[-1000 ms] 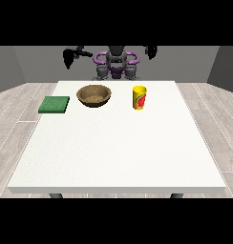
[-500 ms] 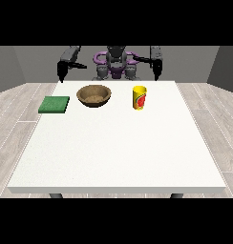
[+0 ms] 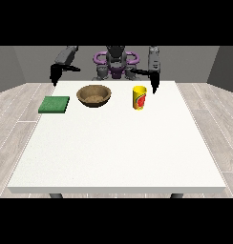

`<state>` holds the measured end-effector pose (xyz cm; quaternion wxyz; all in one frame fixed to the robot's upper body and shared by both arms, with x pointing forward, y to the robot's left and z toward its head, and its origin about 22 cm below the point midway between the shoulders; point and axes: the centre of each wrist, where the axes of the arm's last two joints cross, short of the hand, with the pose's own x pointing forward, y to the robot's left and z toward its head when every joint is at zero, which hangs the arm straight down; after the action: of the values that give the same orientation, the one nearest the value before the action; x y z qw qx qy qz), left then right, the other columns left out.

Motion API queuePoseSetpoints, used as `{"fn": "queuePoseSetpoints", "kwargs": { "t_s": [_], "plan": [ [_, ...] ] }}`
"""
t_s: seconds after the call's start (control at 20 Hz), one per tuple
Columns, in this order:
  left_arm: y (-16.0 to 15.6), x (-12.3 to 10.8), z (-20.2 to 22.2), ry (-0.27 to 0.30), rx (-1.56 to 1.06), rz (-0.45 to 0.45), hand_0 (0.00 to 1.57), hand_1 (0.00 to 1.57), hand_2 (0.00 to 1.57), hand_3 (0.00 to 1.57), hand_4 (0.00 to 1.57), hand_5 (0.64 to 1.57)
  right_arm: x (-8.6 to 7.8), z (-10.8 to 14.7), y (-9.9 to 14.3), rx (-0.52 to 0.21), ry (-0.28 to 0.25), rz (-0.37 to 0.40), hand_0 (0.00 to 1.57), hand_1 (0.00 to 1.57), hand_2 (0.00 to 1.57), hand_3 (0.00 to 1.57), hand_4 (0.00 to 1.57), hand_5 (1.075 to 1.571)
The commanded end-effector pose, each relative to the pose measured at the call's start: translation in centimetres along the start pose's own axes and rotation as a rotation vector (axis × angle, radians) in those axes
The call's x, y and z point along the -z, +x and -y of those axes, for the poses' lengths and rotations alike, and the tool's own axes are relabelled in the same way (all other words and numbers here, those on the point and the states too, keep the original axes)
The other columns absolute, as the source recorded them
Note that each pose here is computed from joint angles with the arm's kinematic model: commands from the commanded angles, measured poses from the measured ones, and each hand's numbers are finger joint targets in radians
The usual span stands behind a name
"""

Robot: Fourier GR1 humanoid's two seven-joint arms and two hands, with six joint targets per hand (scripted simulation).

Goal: Pick the cup and pour the ball into the bowl, then pick the bowl and place it on the pad

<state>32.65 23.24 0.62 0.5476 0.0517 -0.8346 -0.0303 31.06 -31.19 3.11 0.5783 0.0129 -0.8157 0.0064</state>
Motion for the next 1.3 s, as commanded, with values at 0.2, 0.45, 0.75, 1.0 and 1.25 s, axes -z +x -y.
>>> {"fn": "queuePoseSetpoints", "kwargs": {
  "t_s": [0.2, 0.45, 0.75, 1.0, 1.25],
  "plan": [
    [-3.0, 0.5, 1.6, 0.058, -0.004, 0.067, 0.0, 0.0, 0.0, 0.0, 0.0, 1.271, 0.9, 2.3, 0.3, 0.001, 0.031, 0.071, 0.0, 0.0, 0.0, 0.0, 0.0, 1.559],
    [-4.7, 0.8, 0.1, 0.077, -0.011, 0.063, 0.0, 0.0, 0.0, 0.0, 0.0, 1.245, 0.5, 2.4, -0.3, -0.007, 0.04, 0.063, 0.0, 0.0, 0.0, 0.0, 0.0, 1.558],
    [-5.5, -0.2, -2.4, 0.111, 0.353, 0.077, 1.29, 1.29, 1.57, 1.57, 0.79, 1.524, 1.2, 2.4, 0.4, 0.026, 0.069, 0.085, 0.0, 0.0, 0.0, 0.0, 0.0, 1.562],
    [-5.8, 0.3, -0.1, 0.158, 0.417, 0.062, 1.32, 1.32, 1.57, 1.57, 0.85, 1.508, 1.6, 7.1, 2.1, 0.047, 0.069, 0.115, 0.0, 0.0, 0.0, 0.0, 0.0, 1.558],
    [-5.1, 1.7, 2.0, 0.162, 0.479, 0.054, 1.35, 1.35, 1.57, 1.57, 0.9, 1.507, 1.3, 9.1, 2.2, -0.003, 0.023, 0.048, 0.0, 0.0, 0.0, 0.0, 0.0, 1.555]
  ]
}}
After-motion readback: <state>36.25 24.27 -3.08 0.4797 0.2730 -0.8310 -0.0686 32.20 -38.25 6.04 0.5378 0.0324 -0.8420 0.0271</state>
